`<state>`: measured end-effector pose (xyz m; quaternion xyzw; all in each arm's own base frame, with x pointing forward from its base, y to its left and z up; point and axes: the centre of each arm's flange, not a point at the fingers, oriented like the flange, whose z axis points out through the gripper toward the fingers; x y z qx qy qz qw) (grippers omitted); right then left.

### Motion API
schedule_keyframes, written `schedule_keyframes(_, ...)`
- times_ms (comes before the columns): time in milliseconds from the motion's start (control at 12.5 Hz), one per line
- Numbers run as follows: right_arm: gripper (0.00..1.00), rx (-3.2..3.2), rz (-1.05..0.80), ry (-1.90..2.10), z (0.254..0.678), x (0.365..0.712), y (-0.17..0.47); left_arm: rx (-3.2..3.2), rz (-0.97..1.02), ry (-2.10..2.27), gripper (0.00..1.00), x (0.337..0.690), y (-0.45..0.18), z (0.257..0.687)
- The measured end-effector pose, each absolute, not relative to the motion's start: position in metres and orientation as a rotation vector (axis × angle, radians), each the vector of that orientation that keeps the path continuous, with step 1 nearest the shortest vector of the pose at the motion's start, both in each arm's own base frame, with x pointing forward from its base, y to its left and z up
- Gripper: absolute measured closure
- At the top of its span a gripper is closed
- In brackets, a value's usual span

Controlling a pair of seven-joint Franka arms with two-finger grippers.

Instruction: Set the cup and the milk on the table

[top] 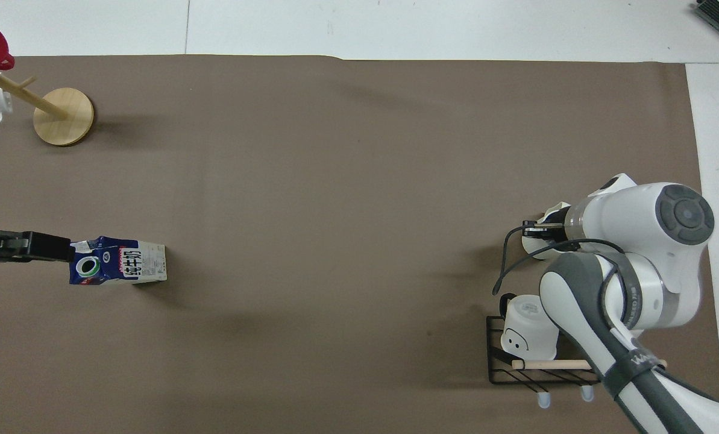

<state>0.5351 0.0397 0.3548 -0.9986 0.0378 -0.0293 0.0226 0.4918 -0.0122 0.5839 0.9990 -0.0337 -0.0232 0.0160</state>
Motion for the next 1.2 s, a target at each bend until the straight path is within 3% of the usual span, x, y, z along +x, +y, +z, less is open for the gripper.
schedule_keyframes(560,0.94,-3.053,-0.166,0.335,0.385,0.551,0.061,3.107,-0.071,-0.100,0.00,0.492,-0.011,0.584)
schedule_keyframes(1200,0.94,-3.083,-0.133,0.538,0.426,0.543,0.187,3.106,-0.099,-0.096,0.00,0.490,-0.010,0.577)
